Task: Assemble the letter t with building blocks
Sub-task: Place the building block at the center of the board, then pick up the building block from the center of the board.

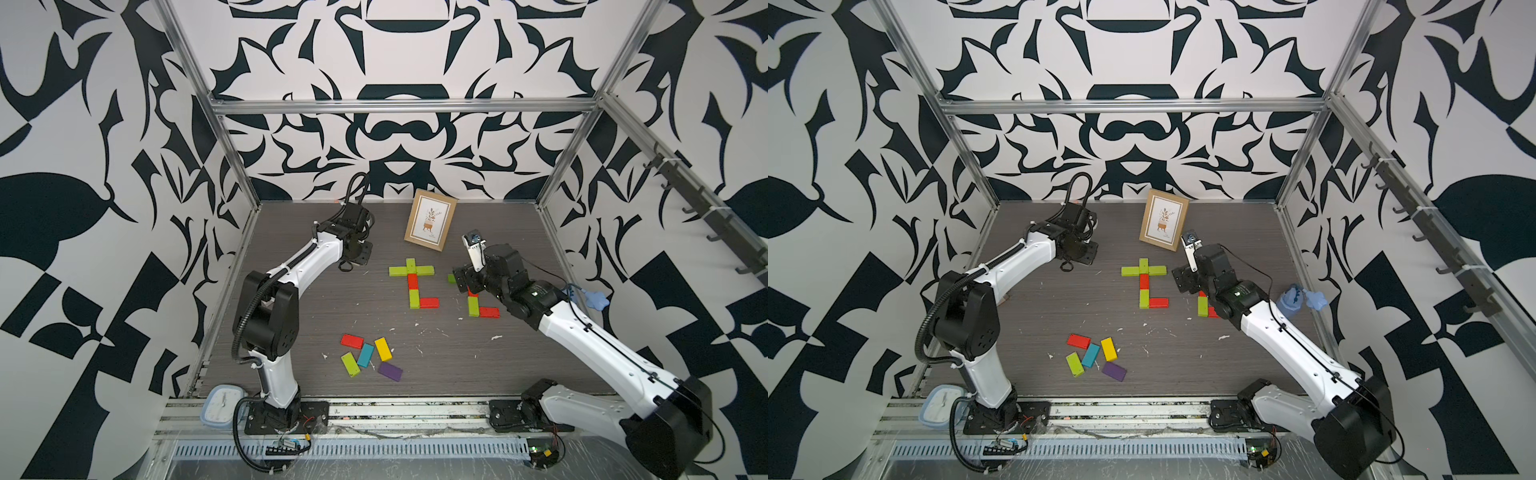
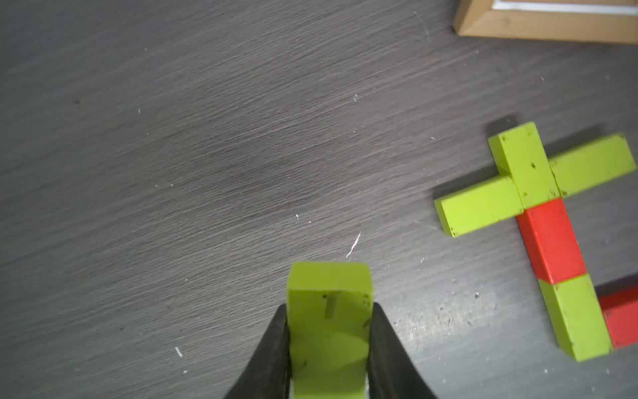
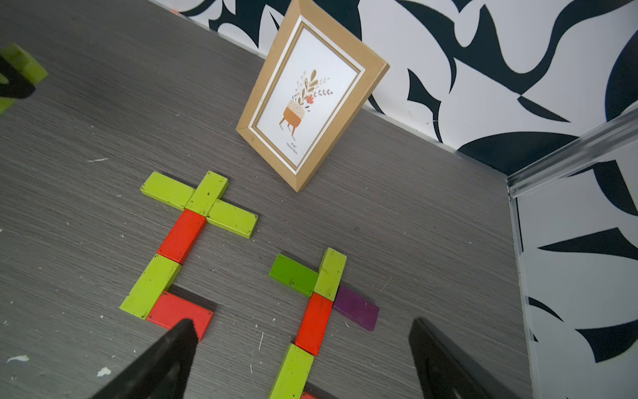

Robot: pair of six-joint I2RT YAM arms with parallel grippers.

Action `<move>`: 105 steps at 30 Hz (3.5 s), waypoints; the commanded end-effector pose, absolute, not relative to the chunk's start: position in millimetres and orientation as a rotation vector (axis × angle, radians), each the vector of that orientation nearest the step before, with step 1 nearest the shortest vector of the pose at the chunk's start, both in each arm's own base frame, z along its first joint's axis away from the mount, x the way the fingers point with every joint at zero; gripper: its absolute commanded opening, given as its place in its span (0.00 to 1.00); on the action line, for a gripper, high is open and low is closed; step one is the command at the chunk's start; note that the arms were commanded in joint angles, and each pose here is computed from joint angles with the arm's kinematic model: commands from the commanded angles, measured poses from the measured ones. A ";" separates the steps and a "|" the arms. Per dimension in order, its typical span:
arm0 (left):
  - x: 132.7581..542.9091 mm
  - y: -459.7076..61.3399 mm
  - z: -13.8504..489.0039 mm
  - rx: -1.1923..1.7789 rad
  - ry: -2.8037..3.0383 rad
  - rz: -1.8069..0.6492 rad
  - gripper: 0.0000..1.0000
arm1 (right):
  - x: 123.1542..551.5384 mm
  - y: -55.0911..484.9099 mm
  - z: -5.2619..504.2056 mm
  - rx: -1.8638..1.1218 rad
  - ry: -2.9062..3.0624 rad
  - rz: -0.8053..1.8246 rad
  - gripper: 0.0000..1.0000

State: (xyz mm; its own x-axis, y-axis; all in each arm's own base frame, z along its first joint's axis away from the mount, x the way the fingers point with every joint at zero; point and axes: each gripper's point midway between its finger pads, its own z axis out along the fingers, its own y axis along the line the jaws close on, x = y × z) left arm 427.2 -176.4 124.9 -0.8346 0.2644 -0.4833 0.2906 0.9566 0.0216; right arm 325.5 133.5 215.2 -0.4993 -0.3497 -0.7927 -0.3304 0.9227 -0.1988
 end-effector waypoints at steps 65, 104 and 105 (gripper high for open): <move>432.3 -139.2 42.7 0.002 2.832 -0.054 0.79 | 324.4 129.0 213.8 -0.436 2.176 -0.031 0.99; 239.6 -135.2 132.3 -0.220 2.820 -0.520 0.80 | 328.4 122.0 199.4 -0.424 2.204 -0.099 0.99; 234.0 -137.0 129.6 -0.254 2.824 -0.547 0.79 | 328.7 122.6 198.7 -0.425 2.205 -0.097 0.99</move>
State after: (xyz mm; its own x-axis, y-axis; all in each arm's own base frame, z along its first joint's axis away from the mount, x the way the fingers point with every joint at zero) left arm 252.6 -135.0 132.9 -0.9506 -0.1201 -0.2863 -0.0168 0.9408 -0.3387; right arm 322.8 122.9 191.1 -0.5819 -0.3584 -0.7300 -0.2945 0.9296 -0.2217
